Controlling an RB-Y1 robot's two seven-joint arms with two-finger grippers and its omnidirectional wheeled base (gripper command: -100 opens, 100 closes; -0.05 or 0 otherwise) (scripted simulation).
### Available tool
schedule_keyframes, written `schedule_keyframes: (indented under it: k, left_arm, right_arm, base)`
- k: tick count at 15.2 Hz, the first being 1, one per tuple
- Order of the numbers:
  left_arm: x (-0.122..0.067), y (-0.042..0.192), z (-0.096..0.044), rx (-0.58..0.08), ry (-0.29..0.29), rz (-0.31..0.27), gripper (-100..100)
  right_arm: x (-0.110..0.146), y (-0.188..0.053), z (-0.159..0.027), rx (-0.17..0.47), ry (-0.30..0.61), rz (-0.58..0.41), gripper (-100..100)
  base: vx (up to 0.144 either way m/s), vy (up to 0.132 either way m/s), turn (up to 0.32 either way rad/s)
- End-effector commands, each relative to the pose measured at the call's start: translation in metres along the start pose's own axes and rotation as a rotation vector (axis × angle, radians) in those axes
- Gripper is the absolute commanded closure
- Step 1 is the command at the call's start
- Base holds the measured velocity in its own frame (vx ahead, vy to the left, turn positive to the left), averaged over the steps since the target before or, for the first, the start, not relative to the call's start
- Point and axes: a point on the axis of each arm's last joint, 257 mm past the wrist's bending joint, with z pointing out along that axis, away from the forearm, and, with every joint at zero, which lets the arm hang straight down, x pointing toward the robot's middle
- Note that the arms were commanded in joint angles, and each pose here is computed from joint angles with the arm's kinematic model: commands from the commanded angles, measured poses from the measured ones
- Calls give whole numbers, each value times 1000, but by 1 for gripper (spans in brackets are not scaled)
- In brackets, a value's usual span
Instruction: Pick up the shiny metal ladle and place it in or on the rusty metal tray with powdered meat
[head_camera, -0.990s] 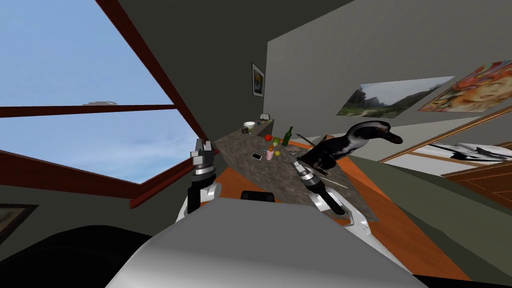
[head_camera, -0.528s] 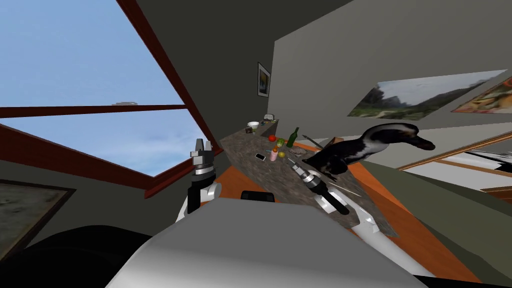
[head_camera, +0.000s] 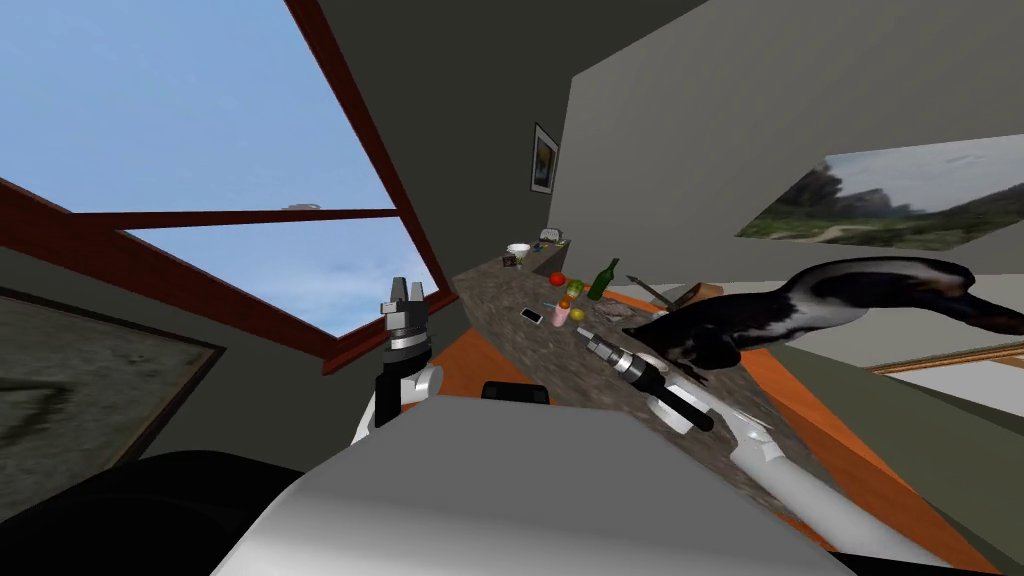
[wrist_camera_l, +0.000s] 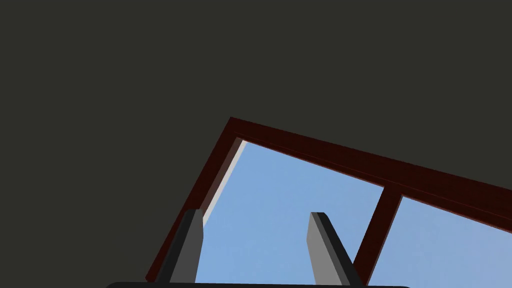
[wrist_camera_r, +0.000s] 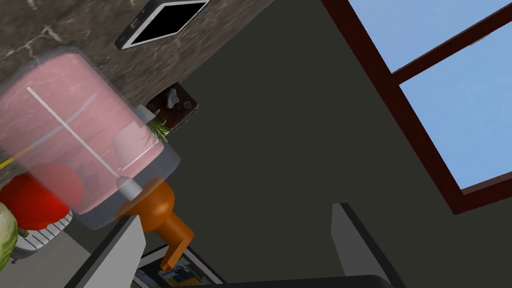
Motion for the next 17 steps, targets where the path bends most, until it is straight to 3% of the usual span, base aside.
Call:
schedule_keyframes:
  k: [1,3,6,8,9,11,12,14,15,16,17]
  left_arm:
    - [0,0,0,0,0,0,0]
    - [0,0,0,0,0,0,0]
    - [0,0,0,0,0,0,0]
    - [0,0,0,0,0,0,0]
    - [0,0,0,0,0,0,0]
    - [0,0,0,0,0,0,0]
    - [0,0,0,0,0,0,0]
    - [0,0,0,0,0,0,0]
    - [0,0,0,0,0,0,0]
    - [0,0,0,0,0,0,0]
    - [0,0,0,0,0,0,0]
  right_arm:
    - [16,-17,-12,28,74,-28,-100]
    - [14,-20,-16,33,97,-47,-100]
    - [37,-49,-43,85,224,-94,-100]
    - [34,-52,-47,90,247,-114,-100]
    - [44,-66,-63,116,305,-132,-100]
    - [41,-69,-66,121,320,-146,-100]
    - [50,-83,-83,147,379,-165,-100]
    - [47,-85,-86,152,393,-177,-100]
    - [54,-98,-106,179,454,-197,-100]
    - [52,-100,-108,183,465,-207,-100]
    - [59,-111,-127,208,518,-219,-100]
  base:
    - [22,46,161]
    - [8,17,114]
    - [25,43,240]
    - [21,28,92]
    - [19,26,206]
    - [20,24,136]
    - [18,19,169]
    - [0,-2,104]
    - [10,8,171]
    - [22,17,208]
    - [40,30,344]
